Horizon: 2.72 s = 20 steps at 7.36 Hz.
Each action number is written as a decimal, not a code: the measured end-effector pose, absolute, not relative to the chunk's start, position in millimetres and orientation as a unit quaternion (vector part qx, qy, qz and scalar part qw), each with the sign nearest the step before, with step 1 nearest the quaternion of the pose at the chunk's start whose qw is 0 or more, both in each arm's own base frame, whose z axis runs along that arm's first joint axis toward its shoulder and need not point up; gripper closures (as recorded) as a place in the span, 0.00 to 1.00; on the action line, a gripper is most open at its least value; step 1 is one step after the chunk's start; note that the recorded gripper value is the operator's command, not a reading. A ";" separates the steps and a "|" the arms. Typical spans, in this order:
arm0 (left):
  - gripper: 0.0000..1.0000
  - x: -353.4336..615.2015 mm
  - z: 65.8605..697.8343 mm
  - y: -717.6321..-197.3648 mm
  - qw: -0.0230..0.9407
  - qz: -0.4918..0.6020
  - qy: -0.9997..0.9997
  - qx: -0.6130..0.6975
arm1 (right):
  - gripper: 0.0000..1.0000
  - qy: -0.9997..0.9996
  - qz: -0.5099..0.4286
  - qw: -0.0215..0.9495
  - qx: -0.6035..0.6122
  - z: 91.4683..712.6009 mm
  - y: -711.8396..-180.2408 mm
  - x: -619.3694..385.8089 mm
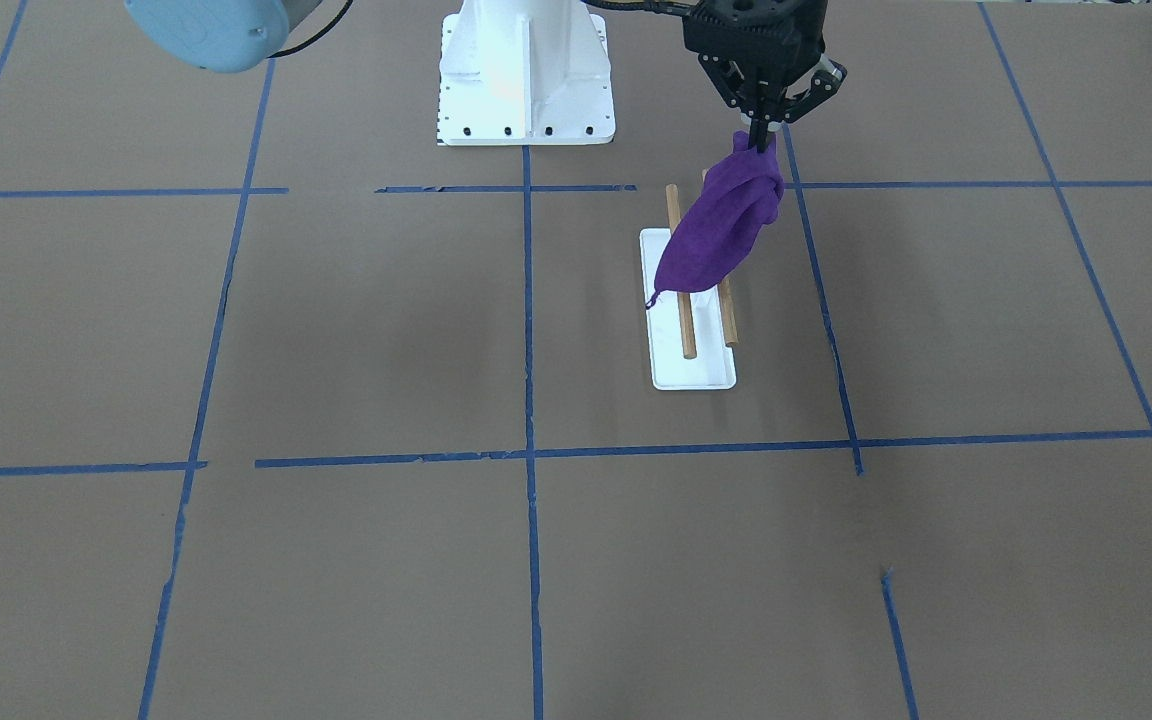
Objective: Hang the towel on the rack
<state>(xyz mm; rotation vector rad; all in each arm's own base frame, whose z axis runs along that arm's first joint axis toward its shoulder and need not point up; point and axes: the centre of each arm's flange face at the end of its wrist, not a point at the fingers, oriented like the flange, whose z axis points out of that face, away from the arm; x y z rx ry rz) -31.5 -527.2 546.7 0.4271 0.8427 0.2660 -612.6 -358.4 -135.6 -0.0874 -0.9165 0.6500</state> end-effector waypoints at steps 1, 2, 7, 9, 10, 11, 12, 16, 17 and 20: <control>0.00 -31.5 545.9 -527.4 0.882 0.128 0.405 0.206 | 0.93 -0.426 0.321 0.845 -0.036 -126.6 -349.7 -624.9; 0.00 -31.5 545.5 -527.6 0.882 0.128 0.405 0.206 | 0.58 -0.420 0.338 0.842 -0.035 -119.1 -344.9 -632.7; 0.00 -29.5 544.4 -526.2 0.875 0.131 0.419 0.203 | 0.00 -0.410 0.375 0.831 -0.025 -112.2 -344.8 -643.7; 0.00 -29.4 544.9 -526.1 0.875 0.131 0.420 0.203 | 0.00 -0.401 0.348 0.847 -0.010 -109.9 -363.4 -630.5; 0.00 -29.4 545.7 -526.1 0.875 0.130 0.420 0.202 | 0.00 -0.388 0.319 0.865 -0.009 -100.2 -386.0 -610.8; 0.00 -29.5 546.3 -526.2 0.876 0.129 0.419 0.200 | 0.00 -0.385 0.284 0.878 -0.010 -77.6 -411.1 -577.5; 0.00 -29.8 546.6 -526.6 0.877 0.129 0.417 0.200 | 0.00 -0.392 0.244 0.887 -0.004 -38.1 -431.1 -530.8; 0.00 -30.2 557.1 -524.7 0.883 0.122 0.413 0.187 | 0.00 -0.361 0.058 0.930 0.039 171.3 -503.4 -322.5; 0.00 -29.8 561.6 -524.0 0.886 0.117 0.413 0.174 | 0.00 -0.334 0.012 0.941 0.051 222.6 -523.0 -277.4; 0.00 -34.5 576.5 -523.7 0.915 0.099 0.370 0.130 | 0.00 -0.295 -0.115 0.947 0.043 356.3 -572.1 -146.0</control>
